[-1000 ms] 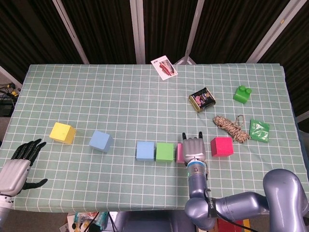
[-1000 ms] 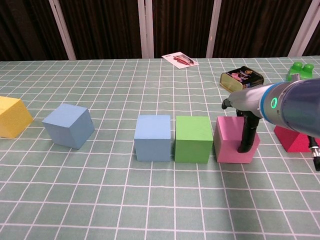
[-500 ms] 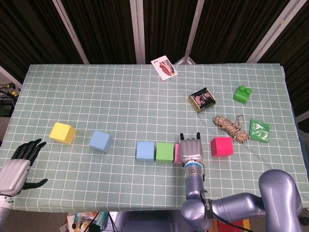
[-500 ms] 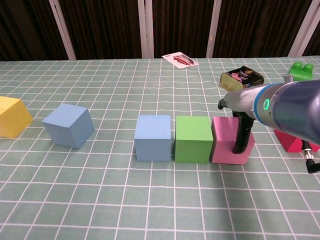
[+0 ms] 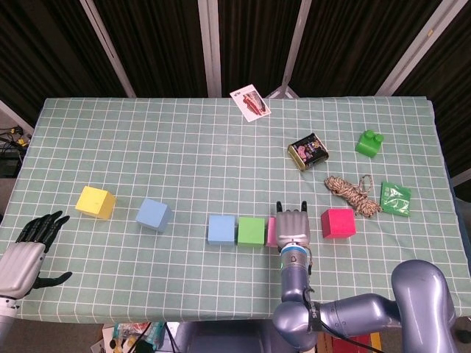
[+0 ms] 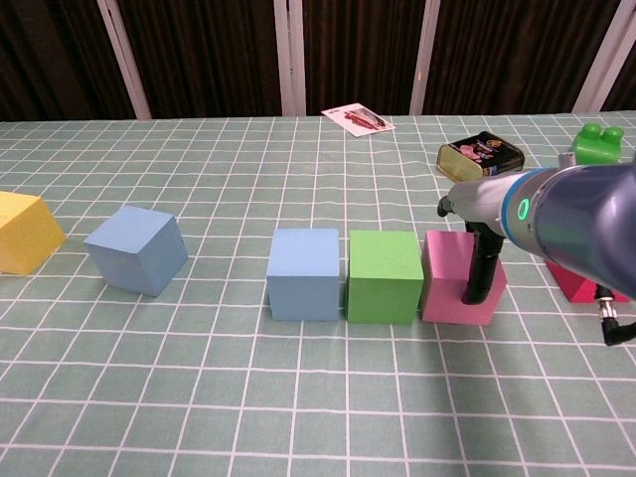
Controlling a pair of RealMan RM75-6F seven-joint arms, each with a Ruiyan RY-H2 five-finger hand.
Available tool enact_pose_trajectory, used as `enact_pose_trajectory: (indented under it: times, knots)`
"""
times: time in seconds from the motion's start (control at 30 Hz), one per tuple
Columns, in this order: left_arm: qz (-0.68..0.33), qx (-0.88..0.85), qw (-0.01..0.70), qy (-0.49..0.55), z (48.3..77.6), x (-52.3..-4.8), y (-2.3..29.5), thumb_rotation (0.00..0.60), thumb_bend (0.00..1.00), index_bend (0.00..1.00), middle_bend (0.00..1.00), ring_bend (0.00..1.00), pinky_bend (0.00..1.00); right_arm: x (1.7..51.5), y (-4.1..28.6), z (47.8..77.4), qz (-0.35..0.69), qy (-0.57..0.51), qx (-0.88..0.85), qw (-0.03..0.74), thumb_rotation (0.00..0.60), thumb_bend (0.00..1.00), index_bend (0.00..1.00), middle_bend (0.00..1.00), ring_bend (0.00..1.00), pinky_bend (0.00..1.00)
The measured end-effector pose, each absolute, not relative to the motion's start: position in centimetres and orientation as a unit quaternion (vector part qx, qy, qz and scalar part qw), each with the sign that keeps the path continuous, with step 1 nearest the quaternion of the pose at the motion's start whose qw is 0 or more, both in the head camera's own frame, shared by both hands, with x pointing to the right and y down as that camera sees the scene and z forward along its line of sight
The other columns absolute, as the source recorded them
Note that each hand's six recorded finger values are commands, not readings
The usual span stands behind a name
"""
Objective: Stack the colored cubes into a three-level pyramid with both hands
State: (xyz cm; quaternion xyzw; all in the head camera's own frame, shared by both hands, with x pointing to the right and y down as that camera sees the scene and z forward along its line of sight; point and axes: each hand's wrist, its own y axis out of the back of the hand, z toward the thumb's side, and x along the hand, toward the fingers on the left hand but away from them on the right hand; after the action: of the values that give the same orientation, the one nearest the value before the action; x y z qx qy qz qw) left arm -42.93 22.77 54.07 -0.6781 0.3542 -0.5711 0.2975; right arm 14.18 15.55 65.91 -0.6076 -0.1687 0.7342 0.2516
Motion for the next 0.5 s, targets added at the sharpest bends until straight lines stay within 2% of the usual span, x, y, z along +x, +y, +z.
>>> enact_pose_trajectory:
  times: [0.5]
  knots:
    - [-0.571, -0.678, 0.298, 0.354, 54.05, -42.9, 22.78, 0.6, 0.09, 0.0, 0.0, 0.0, 0.0, 13.94, 15.84, 65.89, 0.732, -0.166, -0.612, 0.247, 0.6, 0.25, 0.0, 0.59, 0.31, 0.01]
